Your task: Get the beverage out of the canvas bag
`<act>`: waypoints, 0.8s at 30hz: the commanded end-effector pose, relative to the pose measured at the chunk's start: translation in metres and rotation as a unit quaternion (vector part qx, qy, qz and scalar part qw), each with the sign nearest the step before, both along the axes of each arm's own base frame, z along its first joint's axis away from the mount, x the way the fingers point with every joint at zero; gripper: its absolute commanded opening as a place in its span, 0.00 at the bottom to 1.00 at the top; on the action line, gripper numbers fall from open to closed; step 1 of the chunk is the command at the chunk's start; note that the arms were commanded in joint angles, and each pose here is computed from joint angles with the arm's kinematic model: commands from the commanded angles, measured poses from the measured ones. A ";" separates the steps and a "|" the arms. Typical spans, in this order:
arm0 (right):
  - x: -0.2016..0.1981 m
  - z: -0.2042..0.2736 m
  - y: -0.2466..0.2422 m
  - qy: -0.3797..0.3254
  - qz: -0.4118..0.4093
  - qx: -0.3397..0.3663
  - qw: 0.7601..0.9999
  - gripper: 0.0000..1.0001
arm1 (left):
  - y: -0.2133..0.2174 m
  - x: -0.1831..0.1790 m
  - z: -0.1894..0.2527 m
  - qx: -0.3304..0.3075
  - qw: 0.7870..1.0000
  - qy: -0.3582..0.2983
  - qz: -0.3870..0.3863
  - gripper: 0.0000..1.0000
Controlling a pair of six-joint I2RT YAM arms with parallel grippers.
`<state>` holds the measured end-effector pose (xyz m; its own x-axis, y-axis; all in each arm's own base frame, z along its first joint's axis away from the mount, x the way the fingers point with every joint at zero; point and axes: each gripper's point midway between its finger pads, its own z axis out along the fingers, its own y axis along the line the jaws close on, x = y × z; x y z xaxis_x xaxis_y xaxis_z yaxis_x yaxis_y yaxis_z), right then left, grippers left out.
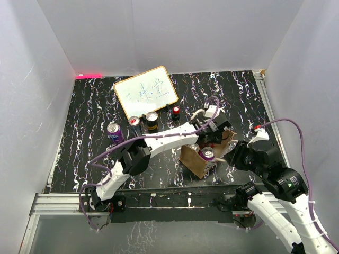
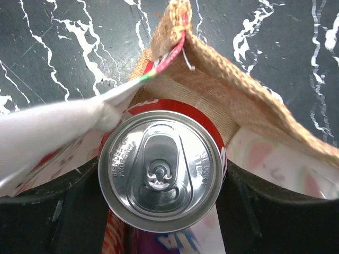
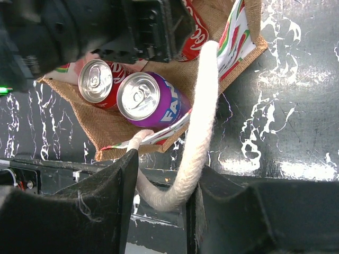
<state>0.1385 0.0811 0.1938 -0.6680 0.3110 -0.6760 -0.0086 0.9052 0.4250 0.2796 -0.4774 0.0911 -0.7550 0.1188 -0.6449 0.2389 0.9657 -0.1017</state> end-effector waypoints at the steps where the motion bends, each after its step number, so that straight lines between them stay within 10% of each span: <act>1: 0.003 0.006 0.004 -0.013 0.002 0.013 1.000 0.38 | -0.001 -0.010 0.119 -0.134 0.991 -0.021 -0.007 0.26; 24: 0.006 0.003 0.014 -0.016 0.026 0.019 0.999 0.38 | 0.091 -0.075 0.313 -0.349 0.928 -0.103 -0.077 0.03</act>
